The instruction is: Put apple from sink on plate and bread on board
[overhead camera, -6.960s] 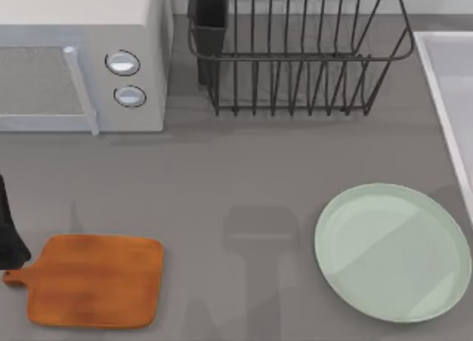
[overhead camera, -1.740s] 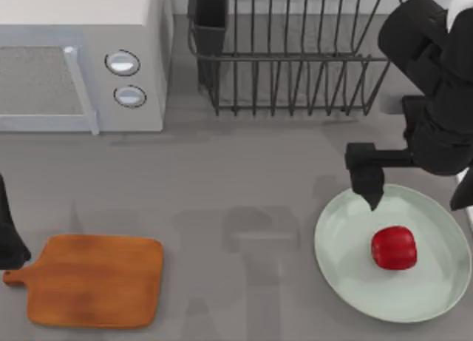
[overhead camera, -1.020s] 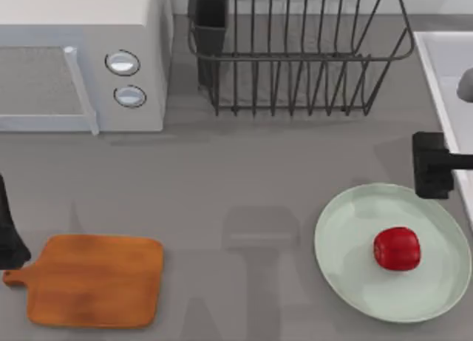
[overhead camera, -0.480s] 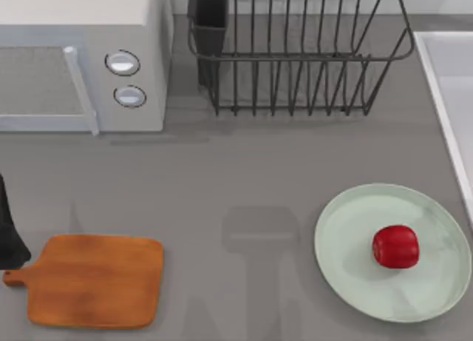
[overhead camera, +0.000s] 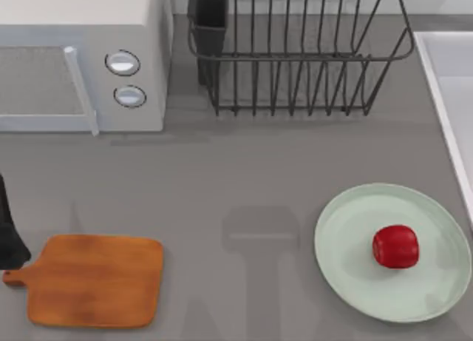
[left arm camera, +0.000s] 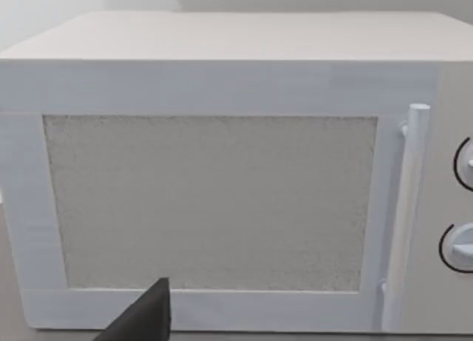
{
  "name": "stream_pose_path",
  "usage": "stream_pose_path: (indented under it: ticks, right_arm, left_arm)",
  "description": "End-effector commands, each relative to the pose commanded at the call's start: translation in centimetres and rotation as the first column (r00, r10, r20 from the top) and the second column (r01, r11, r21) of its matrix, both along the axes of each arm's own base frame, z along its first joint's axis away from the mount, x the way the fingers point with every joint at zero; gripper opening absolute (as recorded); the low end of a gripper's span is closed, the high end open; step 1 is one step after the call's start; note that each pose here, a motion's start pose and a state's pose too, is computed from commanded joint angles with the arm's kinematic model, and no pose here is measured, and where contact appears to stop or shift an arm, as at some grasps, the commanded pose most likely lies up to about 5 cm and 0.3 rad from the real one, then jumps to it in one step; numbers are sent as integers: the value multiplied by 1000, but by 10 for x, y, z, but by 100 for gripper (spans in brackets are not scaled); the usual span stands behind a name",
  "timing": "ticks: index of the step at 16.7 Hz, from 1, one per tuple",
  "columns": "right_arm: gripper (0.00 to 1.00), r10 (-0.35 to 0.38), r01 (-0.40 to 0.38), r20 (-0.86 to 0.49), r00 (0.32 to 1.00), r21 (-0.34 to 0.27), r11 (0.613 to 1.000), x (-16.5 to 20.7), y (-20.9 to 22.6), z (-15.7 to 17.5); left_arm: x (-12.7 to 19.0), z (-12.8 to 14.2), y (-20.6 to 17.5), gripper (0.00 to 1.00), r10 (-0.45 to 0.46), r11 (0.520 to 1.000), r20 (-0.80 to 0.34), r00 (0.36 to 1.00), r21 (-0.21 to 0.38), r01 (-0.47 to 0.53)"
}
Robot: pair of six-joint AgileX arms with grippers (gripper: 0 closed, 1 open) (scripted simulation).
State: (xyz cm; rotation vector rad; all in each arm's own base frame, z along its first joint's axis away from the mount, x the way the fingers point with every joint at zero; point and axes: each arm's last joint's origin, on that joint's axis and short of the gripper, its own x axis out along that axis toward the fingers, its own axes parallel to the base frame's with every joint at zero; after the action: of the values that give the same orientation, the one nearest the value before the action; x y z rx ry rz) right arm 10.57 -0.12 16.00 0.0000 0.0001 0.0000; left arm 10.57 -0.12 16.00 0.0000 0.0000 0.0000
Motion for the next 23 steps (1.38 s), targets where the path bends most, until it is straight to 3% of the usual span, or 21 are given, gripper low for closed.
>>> stream_pose_path:
  ticks: [7,9,12,15,17,19,23]
  right_arm:
    - [100,0,0,0,1000,0,1000,0,0,0]
    - [100,0,0,0,1000,0,1000,0,0,0]
    - [100,0,0,0,1000,0,1000,0,0,0]
    - [100,0,0,0,1000,0,1000,0,0,0]
    - [100,0,0,0,1000,0,1000,0,0,0]
    - [100,0,0,0,1000,0,1000,0,0,0]
    - [100,0,0,0,1000,0,1000,0,0,0]
  left_arm:
    - [0,7,0,100,5,1000,-5,1000,24,-5]
    - [1,22,1,100,13,997,-28,1000,82,-11]
    - [8,61,1,100,17,970,-95,995,244,6]
    - [32,98,2,100,27,895,-219,975,440,75]
    - [54,106,4,100,43,831,-341,939,533,156]
    - [73,102,6,100,61,775,-469,881,578,254]
    - [101,84,10,100,82,647,-683,726,590,483]
